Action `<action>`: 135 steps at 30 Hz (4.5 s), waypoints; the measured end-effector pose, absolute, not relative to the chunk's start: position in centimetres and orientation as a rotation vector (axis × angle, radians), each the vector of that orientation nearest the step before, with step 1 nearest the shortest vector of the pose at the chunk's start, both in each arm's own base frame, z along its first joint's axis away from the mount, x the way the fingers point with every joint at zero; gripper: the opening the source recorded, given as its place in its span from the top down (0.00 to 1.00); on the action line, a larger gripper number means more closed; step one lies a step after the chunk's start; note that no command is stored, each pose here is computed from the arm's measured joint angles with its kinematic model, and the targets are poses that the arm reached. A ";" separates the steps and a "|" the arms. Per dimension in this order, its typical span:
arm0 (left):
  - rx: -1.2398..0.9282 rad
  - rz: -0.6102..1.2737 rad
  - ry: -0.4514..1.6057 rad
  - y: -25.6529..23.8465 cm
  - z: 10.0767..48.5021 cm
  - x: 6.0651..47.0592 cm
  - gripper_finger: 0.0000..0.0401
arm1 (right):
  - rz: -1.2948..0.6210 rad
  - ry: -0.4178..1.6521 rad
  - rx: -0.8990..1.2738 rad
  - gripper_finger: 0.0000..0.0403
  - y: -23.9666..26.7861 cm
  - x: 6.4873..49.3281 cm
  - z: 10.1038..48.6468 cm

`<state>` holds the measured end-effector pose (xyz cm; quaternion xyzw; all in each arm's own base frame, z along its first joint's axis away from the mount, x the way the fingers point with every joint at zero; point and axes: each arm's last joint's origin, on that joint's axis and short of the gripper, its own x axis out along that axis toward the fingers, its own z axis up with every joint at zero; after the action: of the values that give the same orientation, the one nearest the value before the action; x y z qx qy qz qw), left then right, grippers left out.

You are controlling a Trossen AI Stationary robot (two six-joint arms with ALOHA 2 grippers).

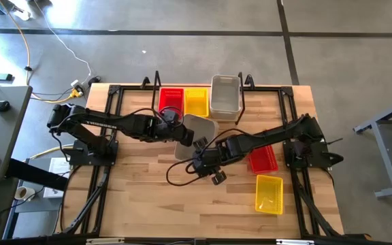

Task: Stack baskets on shelf by color
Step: Stack the gray bin on the gray bins on the shelf

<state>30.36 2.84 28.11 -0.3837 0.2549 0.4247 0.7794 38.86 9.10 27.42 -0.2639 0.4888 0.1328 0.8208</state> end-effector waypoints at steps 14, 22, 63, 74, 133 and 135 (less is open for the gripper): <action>-0.768 0.888 0.585 2.9 28.1 30.4 0.98 | 0.239 1.065 -0.547 0.97 9.1 38.8 27.3; -0.671 0.843 0.624 2.9 28.1 30.4 0.88 | 0.209 1.079 -0.529 0.99 9.1 38.6 27.2; -0.287 0.671 0.659 4.7 31.5 28.1 0.68 | 0.205 1.140 -0.567 1.00 3.8 32.9 33.0; -0.203 0.655 0.688 5.3 31.5 28.0 0.68 | 0.292 1.052 -0.653 0.97 -4.8 28.6 34.9; -0.113 0.666 0.708 5.3 31.5 28.0 0.68 | 0.448 1.171 -0.651 0.96 -15.5 25.2 32.3; -0.113 0.666 0.708 5.3 31.5 28.0 0.68 | 0.465 1.184 -0.638 0.96 -15.6 25.4 31.9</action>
<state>27.95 5.33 31.51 -0.0545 0.3401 0.3197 0.8827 25.44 -15.57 31.89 -0.2926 0.5433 0.2133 0.7574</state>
